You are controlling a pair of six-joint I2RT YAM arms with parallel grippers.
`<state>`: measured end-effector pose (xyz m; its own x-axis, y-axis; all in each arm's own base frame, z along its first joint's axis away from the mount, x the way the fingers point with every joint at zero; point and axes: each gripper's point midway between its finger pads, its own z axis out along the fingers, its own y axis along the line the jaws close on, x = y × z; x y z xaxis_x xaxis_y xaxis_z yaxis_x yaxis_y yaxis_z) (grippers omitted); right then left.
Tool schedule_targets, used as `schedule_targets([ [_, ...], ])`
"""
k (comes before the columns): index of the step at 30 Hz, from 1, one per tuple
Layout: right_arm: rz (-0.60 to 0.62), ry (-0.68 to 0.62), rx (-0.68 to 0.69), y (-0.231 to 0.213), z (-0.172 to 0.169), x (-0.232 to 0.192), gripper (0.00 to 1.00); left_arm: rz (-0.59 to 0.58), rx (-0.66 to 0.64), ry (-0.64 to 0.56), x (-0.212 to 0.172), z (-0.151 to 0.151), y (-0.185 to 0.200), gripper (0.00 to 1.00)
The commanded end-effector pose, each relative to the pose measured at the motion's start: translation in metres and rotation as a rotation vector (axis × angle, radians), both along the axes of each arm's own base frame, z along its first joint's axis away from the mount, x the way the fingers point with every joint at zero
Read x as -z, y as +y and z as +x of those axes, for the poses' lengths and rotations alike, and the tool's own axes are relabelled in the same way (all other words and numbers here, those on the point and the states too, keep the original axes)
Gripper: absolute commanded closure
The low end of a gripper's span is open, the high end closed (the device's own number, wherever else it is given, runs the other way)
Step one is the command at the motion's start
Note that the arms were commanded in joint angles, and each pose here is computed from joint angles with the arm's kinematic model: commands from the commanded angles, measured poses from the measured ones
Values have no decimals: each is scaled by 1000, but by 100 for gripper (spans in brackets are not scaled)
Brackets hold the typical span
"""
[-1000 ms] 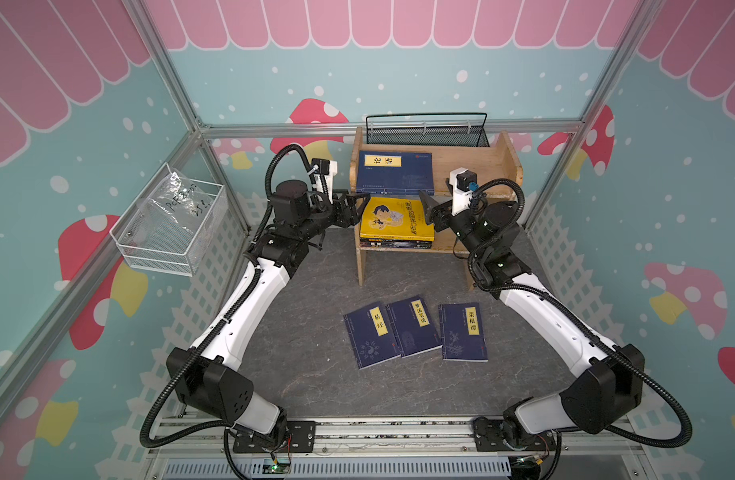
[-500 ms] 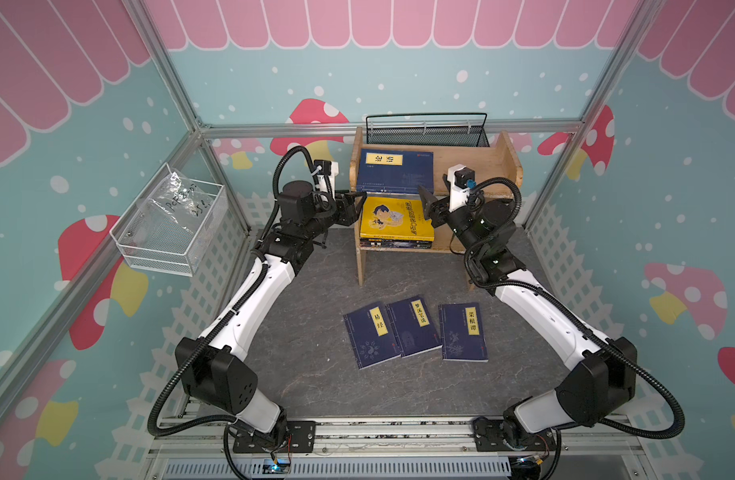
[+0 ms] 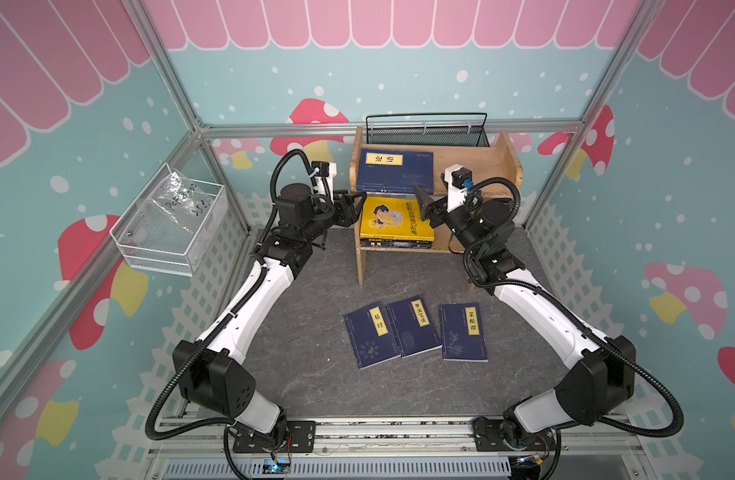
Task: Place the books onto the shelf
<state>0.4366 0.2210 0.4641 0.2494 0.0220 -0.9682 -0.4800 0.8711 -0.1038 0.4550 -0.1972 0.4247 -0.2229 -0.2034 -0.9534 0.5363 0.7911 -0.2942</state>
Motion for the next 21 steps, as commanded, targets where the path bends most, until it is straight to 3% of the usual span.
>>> schedule_targets([
  [1,-41,60,21,-5,-1,20,23,-21,4,-64,-22,-12,5,36],
  [9,-40,88,59,-6,8,31,24,-54,38,-96,-34,-18,1,33],
  [21,-59,109,80,6,22,44,27,-39,9,-74,-25,-3,1,33],
])
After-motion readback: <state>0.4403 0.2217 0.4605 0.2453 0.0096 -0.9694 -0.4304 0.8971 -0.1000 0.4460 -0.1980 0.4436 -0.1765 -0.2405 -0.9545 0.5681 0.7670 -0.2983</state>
